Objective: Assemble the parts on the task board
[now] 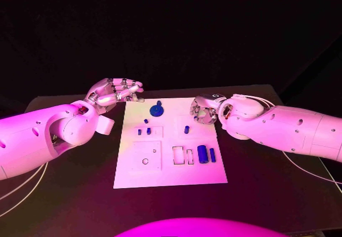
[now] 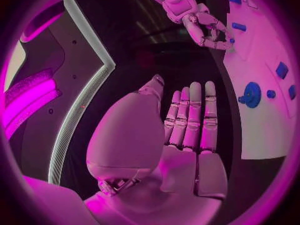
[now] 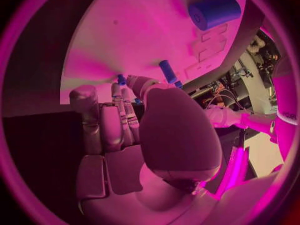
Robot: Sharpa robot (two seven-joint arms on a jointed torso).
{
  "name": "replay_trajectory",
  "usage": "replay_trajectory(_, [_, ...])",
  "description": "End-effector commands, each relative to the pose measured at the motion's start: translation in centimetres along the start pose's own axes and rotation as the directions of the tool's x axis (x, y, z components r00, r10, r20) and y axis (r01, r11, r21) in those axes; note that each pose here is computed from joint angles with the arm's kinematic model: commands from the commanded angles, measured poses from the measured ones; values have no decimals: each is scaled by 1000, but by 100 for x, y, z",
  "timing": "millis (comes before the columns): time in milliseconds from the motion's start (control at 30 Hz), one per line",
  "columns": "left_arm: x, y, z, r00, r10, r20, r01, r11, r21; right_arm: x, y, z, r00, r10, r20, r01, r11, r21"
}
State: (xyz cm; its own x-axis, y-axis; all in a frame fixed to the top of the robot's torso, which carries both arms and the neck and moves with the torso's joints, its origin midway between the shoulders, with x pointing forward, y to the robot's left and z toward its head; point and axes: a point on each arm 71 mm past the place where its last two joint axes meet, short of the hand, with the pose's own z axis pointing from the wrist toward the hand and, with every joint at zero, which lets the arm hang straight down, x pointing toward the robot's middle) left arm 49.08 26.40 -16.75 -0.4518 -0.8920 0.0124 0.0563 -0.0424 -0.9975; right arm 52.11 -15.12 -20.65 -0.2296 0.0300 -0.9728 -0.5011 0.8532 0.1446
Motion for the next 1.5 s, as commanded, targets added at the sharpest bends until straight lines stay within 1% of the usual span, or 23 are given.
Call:
replay_trajectory(33, [4, -8, 3, 1000, -6, 2, 6, 1000, 6, 34, -2, 11, 1000, 8, -19, -8, 1000, 1])
replay_trajectory(433, [4, -6, -6, 1000, -2, -1, 2, 1000, -3, 92, -13, 18, 999, 3, -52, -2, 1000, 11])
replay_trajectory(1000, [18, -6, -3, 1000, 0, -6, 0, 1000, -3, 150, -22, 15, 997, -35, -70, 37, 999, 27])
replay_trajectory(1200, [17, -7, -4, 1000, 3, -7, -3, 1000, -3, 166, -31, 8, 997, -58, -54, 60, 997, 42])
replay_trajectory(1500, [14, -7, -7, 1000, 7, -7, -7, 1000, -3, 159, -48, -25, 998, -59, -27, 60, 997, 50])
